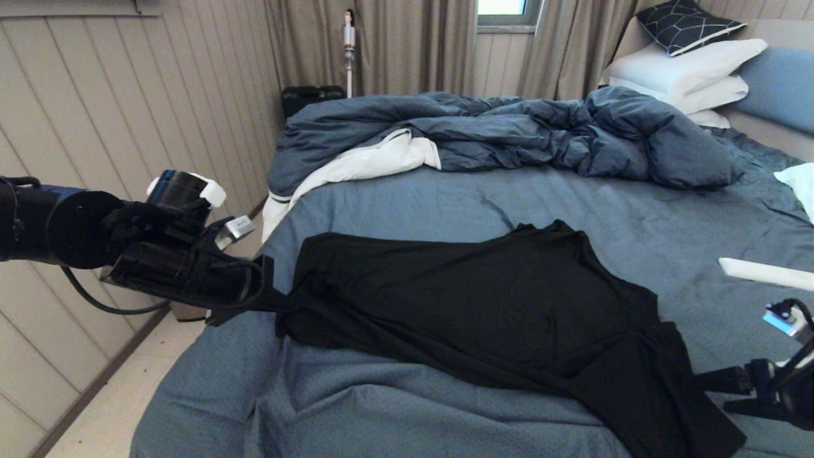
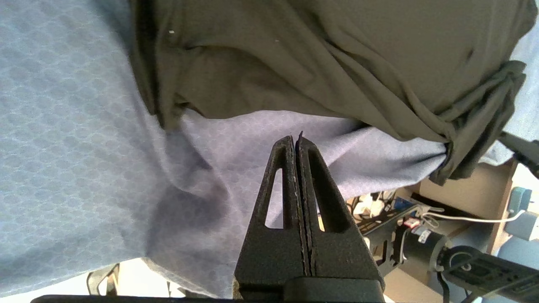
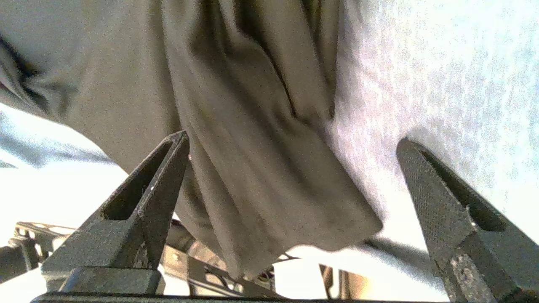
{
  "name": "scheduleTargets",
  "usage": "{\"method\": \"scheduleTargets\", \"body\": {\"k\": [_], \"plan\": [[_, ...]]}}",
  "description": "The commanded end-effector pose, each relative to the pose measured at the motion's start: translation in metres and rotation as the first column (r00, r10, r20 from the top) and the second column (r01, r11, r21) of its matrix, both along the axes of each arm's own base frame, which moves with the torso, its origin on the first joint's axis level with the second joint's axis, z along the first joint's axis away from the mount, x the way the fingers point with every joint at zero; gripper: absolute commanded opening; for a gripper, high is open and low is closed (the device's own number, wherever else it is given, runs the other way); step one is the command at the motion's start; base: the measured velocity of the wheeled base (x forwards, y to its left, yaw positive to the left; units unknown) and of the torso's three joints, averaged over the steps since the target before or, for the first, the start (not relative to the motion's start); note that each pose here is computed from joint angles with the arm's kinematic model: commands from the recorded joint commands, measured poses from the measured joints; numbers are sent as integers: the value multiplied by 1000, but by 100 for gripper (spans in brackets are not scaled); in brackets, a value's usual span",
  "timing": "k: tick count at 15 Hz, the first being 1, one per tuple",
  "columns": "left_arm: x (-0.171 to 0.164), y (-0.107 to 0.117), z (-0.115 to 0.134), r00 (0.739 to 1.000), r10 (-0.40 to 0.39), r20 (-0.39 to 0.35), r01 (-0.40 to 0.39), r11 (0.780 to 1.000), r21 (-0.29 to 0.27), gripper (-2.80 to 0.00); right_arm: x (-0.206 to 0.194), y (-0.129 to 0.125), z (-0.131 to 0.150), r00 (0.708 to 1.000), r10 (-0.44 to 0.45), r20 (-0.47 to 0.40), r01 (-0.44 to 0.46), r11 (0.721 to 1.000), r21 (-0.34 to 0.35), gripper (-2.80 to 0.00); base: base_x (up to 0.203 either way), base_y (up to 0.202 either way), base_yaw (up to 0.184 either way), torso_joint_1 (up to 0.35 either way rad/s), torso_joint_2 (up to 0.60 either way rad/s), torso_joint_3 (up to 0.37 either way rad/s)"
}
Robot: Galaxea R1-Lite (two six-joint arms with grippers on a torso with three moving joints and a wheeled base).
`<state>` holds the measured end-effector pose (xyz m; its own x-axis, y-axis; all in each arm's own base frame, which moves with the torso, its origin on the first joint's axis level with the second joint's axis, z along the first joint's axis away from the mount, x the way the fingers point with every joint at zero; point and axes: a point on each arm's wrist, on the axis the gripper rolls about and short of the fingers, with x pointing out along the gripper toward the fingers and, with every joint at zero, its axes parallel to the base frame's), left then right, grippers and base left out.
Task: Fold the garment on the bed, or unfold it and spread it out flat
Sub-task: Fold the black T-shirt
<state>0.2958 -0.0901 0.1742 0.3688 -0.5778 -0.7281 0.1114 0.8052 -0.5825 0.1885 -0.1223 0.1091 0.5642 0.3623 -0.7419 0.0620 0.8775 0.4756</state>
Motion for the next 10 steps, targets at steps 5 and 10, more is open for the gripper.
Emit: {"method": "scheduleTargets", "body": {"k": [5,10], "plan": [[1,-2,-2,1000,-1,-11,1,1000,-3,-280,-11,14,-9,999,43,-30,-42,999,27,0,0,0,0,0,0,0],[3,-3,-7,1000,-4,-30,4,1000,0,-280,-23,27,-8,998,64,-27,-63,998,23,-280,0,0,0,0,0,0]]}}
